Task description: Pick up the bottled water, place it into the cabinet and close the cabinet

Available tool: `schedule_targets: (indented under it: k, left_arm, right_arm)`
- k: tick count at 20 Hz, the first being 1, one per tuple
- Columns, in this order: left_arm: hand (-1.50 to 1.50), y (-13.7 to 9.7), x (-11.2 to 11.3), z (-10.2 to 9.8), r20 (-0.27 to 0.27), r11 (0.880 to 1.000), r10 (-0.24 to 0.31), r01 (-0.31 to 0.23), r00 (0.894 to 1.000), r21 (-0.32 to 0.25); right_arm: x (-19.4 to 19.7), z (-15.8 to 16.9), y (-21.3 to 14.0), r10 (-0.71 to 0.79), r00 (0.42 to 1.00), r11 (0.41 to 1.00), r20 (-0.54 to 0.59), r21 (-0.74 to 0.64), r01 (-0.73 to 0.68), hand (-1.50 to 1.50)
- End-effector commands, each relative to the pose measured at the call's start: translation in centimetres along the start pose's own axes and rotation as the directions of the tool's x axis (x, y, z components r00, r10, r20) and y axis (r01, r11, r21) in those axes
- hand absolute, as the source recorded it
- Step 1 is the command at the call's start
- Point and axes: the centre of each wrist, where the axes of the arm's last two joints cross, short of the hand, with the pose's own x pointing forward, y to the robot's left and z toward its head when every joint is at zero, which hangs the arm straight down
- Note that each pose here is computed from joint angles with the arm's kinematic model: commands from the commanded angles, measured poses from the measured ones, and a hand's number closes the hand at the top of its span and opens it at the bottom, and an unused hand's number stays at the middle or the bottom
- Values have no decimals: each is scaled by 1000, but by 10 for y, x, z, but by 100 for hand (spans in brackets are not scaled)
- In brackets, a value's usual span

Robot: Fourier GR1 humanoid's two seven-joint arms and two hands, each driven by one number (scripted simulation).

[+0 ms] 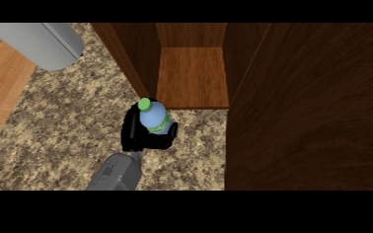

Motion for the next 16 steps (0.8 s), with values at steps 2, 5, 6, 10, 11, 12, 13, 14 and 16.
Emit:
schedule_targets:
  k: [2, 5, 6, 10, 11, 12, 13, 14, 16]
  left_arm:
    - [150, -51, 24, -22, 44, 996, -82, 83, 996, -21]
    - [150, -66, 37, -57, 53, 994, -106, 107, 993, -14]
    - [150, -75, 36, -49, 35, 994, -106, 107, 994, -16]
    - [150, -98, 54, -65, 8, 984, -180, 180, 984, -3]
    - [150, -87, 52, -83, 36, 973, -230, 230, 973, -7]
    - [150, -96, 56, -95, -12, 975, -222, 222, 975, 5]
    - [150, -111, 68, -101, 13, 973, -231, 230, 973, 24]
    - [150, -110, 60, -93, -24, 970, -241, 242, 970, 31]
    - [150, -111, 70, -117, -29, 967, -236, 237, 971, 89]
  right_arm:
    - [5, -2, -6, -34, 999, 999, 27, -6, 34, -150]
    - [7, -5, -9, -15, 998, 1000, 67, -7, 16, -150]
    - [23, -7, -2, -8, 1000, 1000, 30, 3, 8, -150]
    - [26, 1, -4, -12, 999, 1000, 47, -15, 13, -150]
    - [12, 2, -18, -4, 999, 1000, 49, -10, 4, -150]
    - [21, -7, -6, -2, 998, 1000, 65, 9, 2, -150]
    - [20, -5, -5, -11, 998, 1000, 62, -12, 12, -150]
    - [20, -7, -15, -17, 998, 1000, 53, -3, 17, -150]
    - [12, -10, -11, -12, 998, 1000, 64, 4, 11, -150]
